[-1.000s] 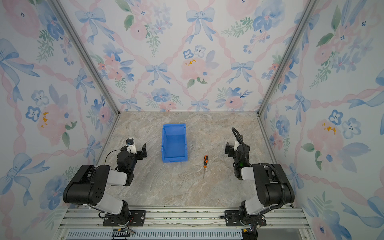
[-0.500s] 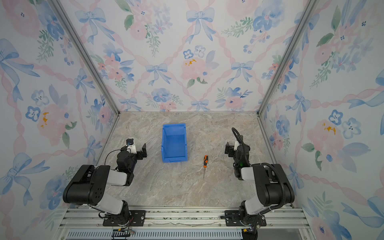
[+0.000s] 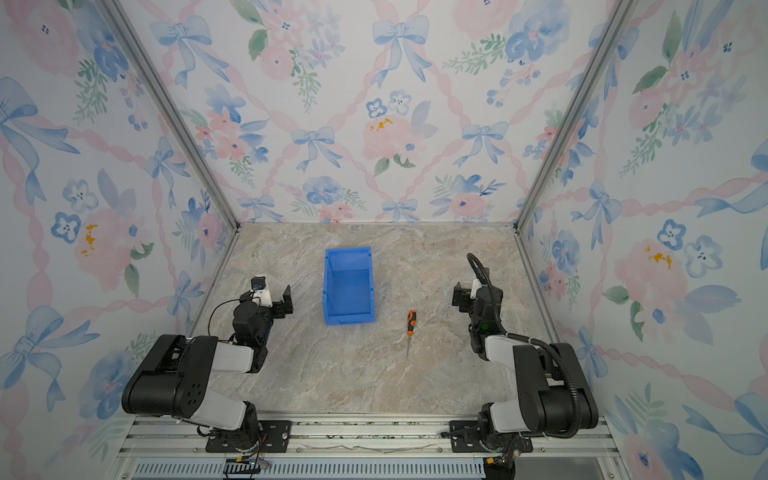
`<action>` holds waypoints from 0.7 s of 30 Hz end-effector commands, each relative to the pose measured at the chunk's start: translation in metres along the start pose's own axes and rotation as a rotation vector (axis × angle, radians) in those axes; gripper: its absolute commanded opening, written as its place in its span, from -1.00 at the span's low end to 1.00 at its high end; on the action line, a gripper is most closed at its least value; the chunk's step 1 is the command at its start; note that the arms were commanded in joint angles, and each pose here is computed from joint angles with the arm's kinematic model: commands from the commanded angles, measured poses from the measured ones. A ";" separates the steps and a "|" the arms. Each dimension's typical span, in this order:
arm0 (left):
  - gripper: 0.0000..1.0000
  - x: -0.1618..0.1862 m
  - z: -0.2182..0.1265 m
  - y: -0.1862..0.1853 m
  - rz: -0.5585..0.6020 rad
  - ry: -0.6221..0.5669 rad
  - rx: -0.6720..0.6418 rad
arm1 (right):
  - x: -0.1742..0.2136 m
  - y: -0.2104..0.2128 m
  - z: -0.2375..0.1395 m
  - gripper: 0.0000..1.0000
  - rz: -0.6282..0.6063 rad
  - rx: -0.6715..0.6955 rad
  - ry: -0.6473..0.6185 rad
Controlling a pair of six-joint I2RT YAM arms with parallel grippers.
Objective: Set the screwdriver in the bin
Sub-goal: 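Reach the right gripper down over the orange-handled screwdriver while the left arm shifts slightly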
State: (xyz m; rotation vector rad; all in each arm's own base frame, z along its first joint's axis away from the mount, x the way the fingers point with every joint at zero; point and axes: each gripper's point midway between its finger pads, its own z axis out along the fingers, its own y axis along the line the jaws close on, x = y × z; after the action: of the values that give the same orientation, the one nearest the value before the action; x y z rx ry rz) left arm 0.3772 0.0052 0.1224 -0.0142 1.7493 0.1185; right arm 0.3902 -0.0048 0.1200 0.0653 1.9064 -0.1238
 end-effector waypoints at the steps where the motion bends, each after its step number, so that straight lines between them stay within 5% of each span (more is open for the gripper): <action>1: 0.95 -0.002 -0.003 0.005 -0.022 0.021 -0.030 | -0.009 -0.002 -0.008 0.93 -0.003 0.031 0.008; 11: 0.95 0.004 -0.005 0.004 -0.015 0.220 -0.063 | -0.040 0.017 -0.035 0.93 -0.059 0.086 0.147; 21: 0.95 -0.020 -0.027 -0.011 -0.167 0.278 0.000 | -0.019 0.026 -0.063 0.93 0.151 0.139 0.455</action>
State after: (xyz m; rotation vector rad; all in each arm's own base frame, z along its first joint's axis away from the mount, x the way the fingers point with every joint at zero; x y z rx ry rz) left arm 0.3643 -0.0049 0.1536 -0.1235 1.9401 0.0567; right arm 0.3689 0.0322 0.1817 0.2220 2.1630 -0.1315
